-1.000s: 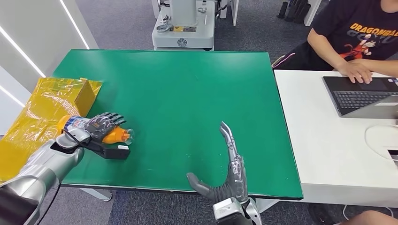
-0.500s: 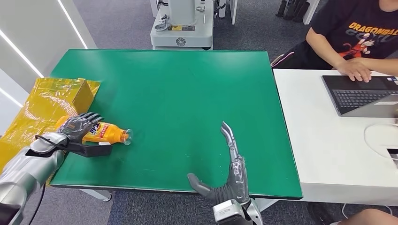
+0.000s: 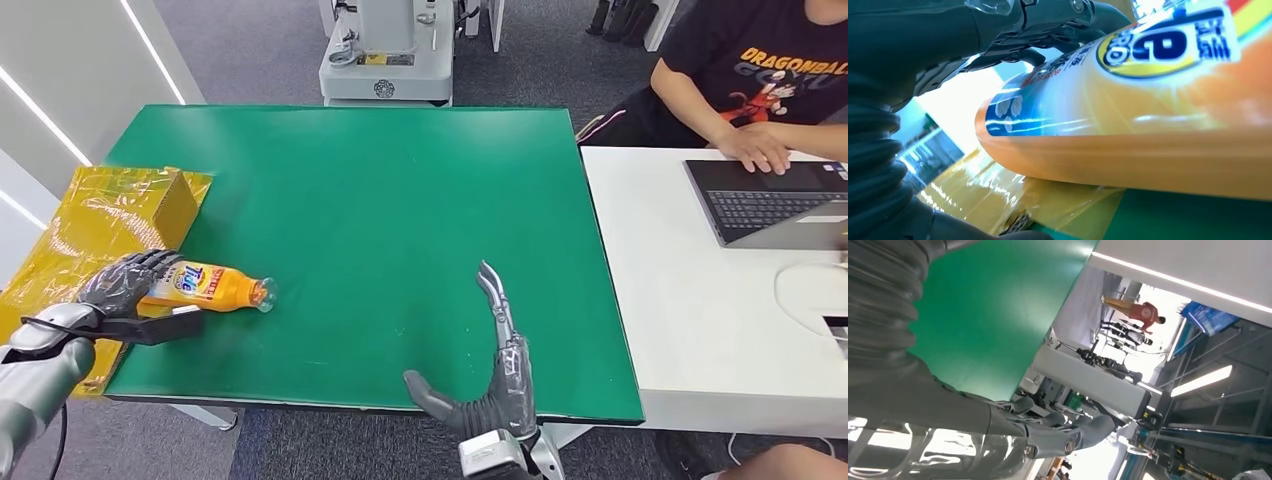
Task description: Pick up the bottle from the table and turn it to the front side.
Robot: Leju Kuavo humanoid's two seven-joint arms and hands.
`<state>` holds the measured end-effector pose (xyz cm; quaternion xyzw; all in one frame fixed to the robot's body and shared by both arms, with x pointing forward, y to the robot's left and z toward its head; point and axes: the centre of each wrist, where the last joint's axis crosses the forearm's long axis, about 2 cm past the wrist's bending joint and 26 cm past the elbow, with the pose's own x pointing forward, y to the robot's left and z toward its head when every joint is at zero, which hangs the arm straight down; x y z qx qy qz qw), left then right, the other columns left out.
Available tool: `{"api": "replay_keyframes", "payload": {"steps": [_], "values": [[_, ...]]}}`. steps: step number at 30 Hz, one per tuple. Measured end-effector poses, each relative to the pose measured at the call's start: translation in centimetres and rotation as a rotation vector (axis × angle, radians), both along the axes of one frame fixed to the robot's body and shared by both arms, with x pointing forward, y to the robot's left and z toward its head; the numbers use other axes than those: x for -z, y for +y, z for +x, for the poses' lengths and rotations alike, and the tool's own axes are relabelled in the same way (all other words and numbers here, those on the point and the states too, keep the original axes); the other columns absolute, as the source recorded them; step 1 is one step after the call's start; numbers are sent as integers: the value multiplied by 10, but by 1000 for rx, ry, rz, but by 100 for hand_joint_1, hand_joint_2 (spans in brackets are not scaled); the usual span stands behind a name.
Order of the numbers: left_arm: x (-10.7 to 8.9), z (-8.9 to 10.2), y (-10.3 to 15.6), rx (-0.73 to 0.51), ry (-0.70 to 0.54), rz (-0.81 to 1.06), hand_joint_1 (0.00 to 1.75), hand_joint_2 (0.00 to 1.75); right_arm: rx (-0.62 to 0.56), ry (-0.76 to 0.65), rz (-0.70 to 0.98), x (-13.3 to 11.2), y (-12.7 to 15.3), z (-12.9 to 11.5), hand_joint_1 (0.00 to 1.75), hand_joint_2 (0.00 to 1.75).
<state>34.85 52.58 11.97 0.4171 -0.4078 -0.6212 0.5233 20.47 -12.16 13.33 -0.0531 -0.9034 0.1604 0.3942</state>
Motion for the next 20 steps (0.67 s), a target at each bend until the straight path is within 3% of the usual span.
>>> {"api": "replay_keyframes", "payload": {"steps": [5,11,20], "values": [[-1,-11,6,2,-44,-117,0,175,6,6,4,1,-1,-2,0,175],[-11,-18,4,40,-155,-478,0,175,-1,15,3,1,-2,-3,0,175],[-28,-22,-36,204,-521,-930,0,175,-43,19,6,0,1,1,0,175]]}}
